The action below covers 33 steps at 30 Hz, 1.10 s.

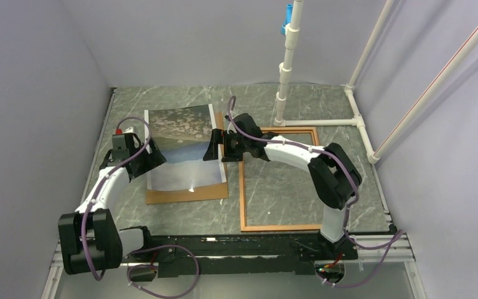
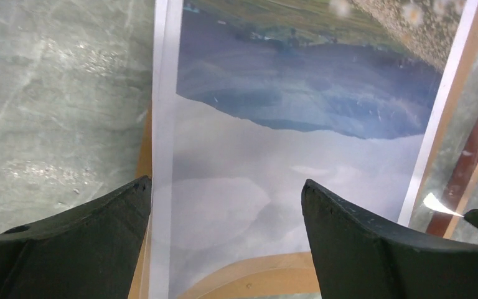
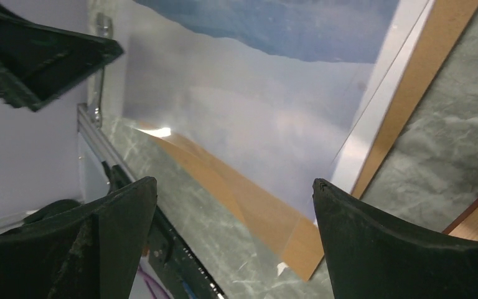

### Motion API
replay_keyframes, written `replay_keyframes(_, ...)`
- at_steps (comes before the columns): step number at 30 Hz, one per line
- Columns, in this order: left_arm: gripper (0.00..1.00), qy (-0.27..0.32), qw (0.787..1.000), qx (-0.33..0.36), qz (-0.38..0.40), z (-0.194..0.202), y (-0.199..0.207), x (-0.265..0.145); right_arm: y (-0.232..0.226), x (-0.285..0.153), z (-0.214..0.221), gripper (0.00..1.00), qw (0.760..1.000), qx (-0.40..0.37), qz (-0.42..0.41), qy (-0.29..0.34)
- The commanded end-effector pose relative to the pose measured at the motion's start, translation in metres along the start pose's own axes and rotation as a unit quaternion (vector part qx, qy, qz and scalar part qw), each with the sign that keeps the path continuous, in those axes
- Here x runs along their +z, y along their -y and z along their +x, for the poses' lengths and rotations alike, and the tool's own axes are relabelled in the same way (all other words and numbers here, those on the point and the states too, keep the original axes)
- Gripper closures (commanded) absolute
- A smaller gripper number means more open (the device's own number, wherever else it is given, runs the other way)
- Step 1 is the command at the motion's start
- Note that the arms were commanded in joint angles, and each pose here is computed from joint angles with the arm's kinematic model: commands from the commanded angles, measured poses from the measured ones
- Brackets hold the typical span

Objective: Put the photo into the frame

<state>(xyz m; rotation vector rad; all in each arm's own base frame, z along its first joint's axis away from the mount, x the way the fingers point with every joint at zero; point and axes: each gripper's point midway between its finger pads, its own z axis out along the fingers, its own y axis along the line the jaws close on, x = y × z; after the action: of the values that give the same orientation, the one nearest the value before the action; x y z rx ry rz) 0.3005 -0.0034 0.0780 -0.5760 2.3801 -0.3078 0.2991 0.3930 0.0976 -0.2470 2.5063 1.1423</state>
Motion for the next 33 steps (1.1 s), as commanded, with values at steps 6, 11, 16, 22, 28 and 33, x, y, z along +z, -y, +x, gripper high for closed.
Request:
replay_keyframes(6, 0.09, -0.063, 0.994, 0.011, 0.086, 0.050, 0.041, -0.013, -0.047, -0.050, 0.011, 0.03, 0.998, -0.011, -0.058, 0.012)
replay_keyframes(11, 0.09, -0.072, 0.992, 0.015, 0.099, 0.066, 0.049, -0.021, -0.030, -0.079, 0.024, 0.02, 1.000, -0.005, -0.008, 0.027)
replay_keyframes(16, 0.09, -0.077, 0.994, 0.021, 0.078, 0.078, 0.039, -0.031, 0.000, -0.107, 0.051, 0.02, 0.998, 0.005, 0.050, 0.029)
replay_keyframes(22, 0.04, -0.059, 0.998, 0.008, 0.020, 0.078, 0.018, -0.035, 0.036, -0.129, 0.073, 0.00, 0.993, -0.004, 0.112, 0.040)
replay_keyframes(28, 0.02, -0.060, 0.998, 0.014, -0.020, 0.071, 0.007, -0.033, 0.071, -0.120, 0.064, 0.00, 0.988, -0.020, 0.148, 0.029)
replay_keyframes(33, 0.02, -0.054, 0.998, 0.025, -0.007, 0.059, 0.016, -0.030, 0.086, -0.106, 0.033, 0.01, 0.995, 0.013, 0.093, 0.020)
